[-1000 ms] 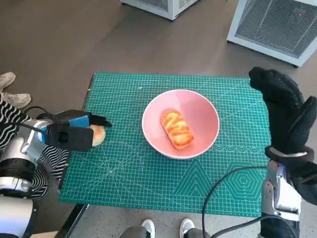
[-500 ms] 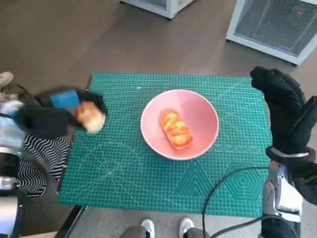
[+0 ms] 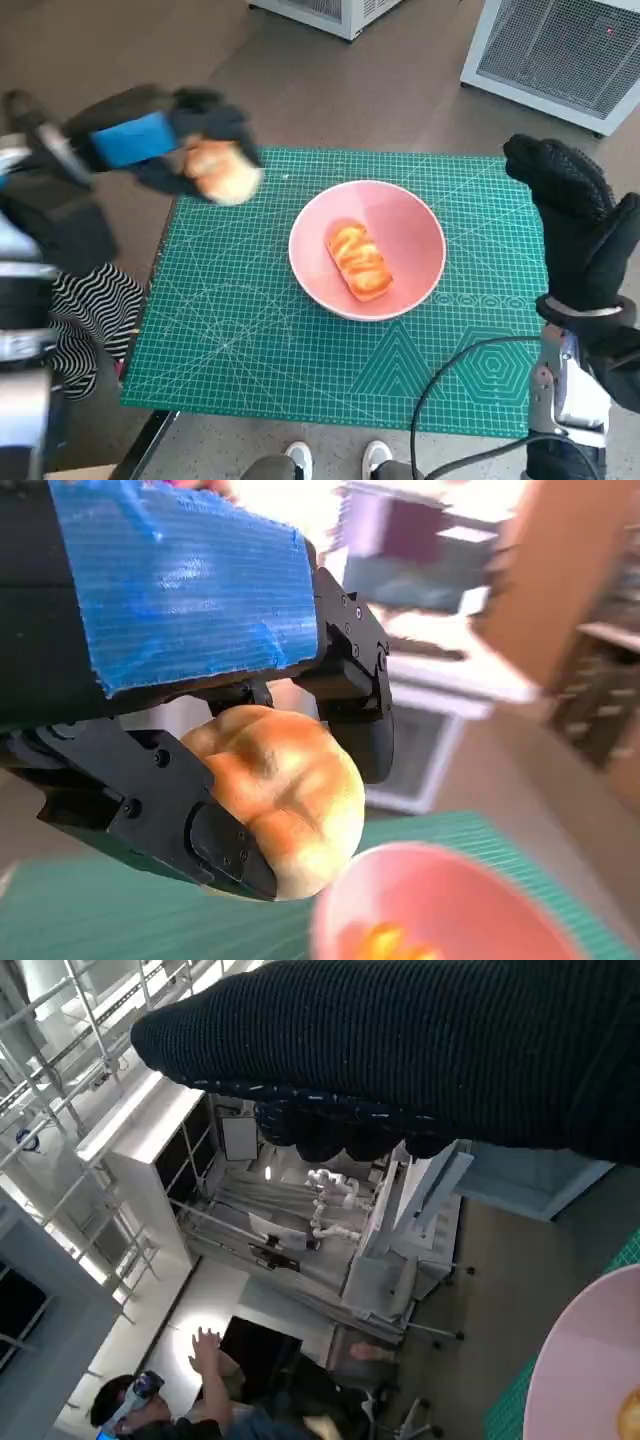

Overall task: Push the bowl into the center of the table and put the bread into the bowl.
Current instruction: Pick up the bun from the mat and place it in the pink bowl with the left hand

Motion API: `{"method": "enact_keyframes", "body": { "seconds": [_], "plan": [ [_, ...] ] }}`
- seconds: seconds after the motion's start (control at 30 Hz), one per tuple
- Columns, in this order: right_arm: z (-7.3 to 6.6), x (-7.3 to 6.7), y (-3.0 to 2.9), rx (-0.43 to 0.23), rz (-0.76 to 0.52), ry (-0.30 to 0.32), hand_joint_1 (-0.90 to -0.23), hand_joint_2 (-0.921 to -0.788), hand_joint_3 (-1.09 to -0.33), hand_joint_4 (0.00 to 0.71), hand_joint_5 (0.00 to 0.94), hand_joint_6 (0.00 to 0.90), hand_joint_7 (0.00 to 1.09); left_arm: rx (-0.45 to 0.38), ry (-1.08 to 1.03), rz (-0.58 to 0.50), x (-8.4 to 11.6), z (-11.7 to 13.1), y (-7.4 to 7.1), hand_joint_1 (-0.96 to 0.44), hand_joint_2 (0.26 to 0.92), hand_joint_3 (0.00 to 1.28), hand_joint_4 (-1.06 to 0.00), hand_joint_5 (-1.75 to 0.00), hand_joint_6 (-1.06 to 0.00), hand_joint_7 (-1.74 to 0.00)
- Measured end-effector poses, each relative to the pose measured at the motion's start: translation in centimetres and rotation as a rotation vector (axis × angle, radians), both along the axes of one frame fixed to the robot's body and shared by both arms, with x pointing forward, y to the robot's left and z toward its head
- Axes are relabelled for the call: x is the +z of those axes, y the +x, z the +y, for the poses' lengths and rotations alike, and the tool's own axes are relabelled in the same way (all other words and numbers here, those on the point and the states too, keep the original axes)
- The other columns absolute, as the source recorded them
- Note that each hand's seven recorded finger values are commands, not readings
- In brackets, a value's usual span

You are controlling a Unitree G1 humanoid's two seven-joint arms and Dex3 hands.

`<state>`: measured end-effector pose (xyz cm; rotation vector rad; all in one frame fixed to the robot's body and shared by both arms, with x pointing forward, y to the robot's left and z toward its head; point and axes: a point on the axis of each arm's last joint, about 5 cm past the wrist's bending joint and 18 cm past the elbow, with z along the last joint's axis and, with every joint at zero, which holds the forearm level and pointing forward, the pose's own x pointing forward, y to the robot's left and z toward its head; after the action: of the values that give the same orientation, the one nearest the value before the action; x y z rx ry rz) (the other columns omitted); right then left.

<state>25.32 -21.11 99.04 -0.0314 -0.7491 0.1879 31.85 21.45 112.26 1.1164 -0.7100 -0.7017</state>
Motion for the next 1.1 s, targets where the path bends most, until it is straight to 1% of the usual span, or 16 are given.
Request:
{"method": "enact_keyframes", "body": {
  "seconds": [0.1,0.17,0.23,0.37,0.57,0.7,0.83,0.93,1.03,1.1],
  "plan": [
    [0.0,0.0,0.03,0.001,0.003,0.0,-0.7,-0.921,-0.72,0.129,0.001,0.031,0.53,-0.053,0.012,-0.011,0.5,-2.1,0.3,0.0,0.92,0.11,-0.67,-1.22,-0.56,-1.21],
    [0.0,-0.1,0.05,0.001,0.004,0.0,-0.699,-0.921,-0.721,0.129,0.001,0.031,0.53,-0.08,0.033,-0.016,0.8,-3.5,0.5,0.0,0.915,0.11,-0.68,-1.2,-0.57,-1.21],
    [0.0,-0.1,0.05,0.001,0.005,0.0,-0.697,-0.921,-0.721,0.128,0.0,0.031,0.53,-0.107,0.042,-0.013,1.0,-4.8,0.6,0.0,0.918,0.08,-0.69,-1.17,-0.6,-1.18],
    [0.0,-0.1,0.03,0.0,0.004,0.001,-0.696,-0.921,-0.722,0.127,0.0,0.03,0.53,-0.149,0.074,0.002,0.8,-7.2,1.1,0.0,0.92,0.05,-0.71,-1.21,-0.66,-1.06],
    [-0.2,-0.1,-0.06,-0.005,0.002,0.001,-0.698,-0.921,-0.722,0.127,0.0,0.029,0.53,-0.171,0.115,0.058,-0.8,-10.0,2.0,0.0,0.918,0.04,-0.75,-1.14,-0.65,-1.09],
    [-0.5,0.0,-0.17,-0.011,-0.001,0.003,-0.701,-0.921,-0.723,0.125,0.0,0.024,0.53,-0.185,0.136,0.108,-2.2,-11.3,2.4,0.0,0.92,0.04,-0.75,-1.11,-0.63,-1.16],
    [-0.6,0.0,-0.23,-0.01,-0.003,0.015,-0.704,-0.921,-0.723,0.124,0.0,0.021,0.53,-0.203,0.146,0.139,-3.4,-12.6,2.6,0.0,0.92,0.05,-0.74,-1.1,-0.62,-1.18],
    [-0.6,0.0,-0.26,-0.011,-0.002,0.016,-0.704,-0.921,-0.723,0.124,0.0,0.019,0.53,-0.211,0.154,0.127,-4.1,-13.7,2.5,0.0,0.912,0.05,-0.72,-1.22,-0.68,-1.01],
    [-0.6,0.0,-0.31,-0.011,-0.001,0.016,-0.703,-0.921,-0.723,0.123,0.001,0.017,0.53,-0.211,0.172,0.098,-4.6,-14.8,2.5,0.0,0.904,0.06,-0.73,-1.26,-0.72,-0.93],
    [-0.6,0.0,-0.35,-0.011,0.0,0.016,-0.703,-0.921,-0.723,0.122,0.001,0.016,0.53,-0.209,0.177,0.085,-5.0,-15.3,2.5,0.0,0.909,0.05,-0.72,-1.28,-0.71,-0.93]
  ]
}}
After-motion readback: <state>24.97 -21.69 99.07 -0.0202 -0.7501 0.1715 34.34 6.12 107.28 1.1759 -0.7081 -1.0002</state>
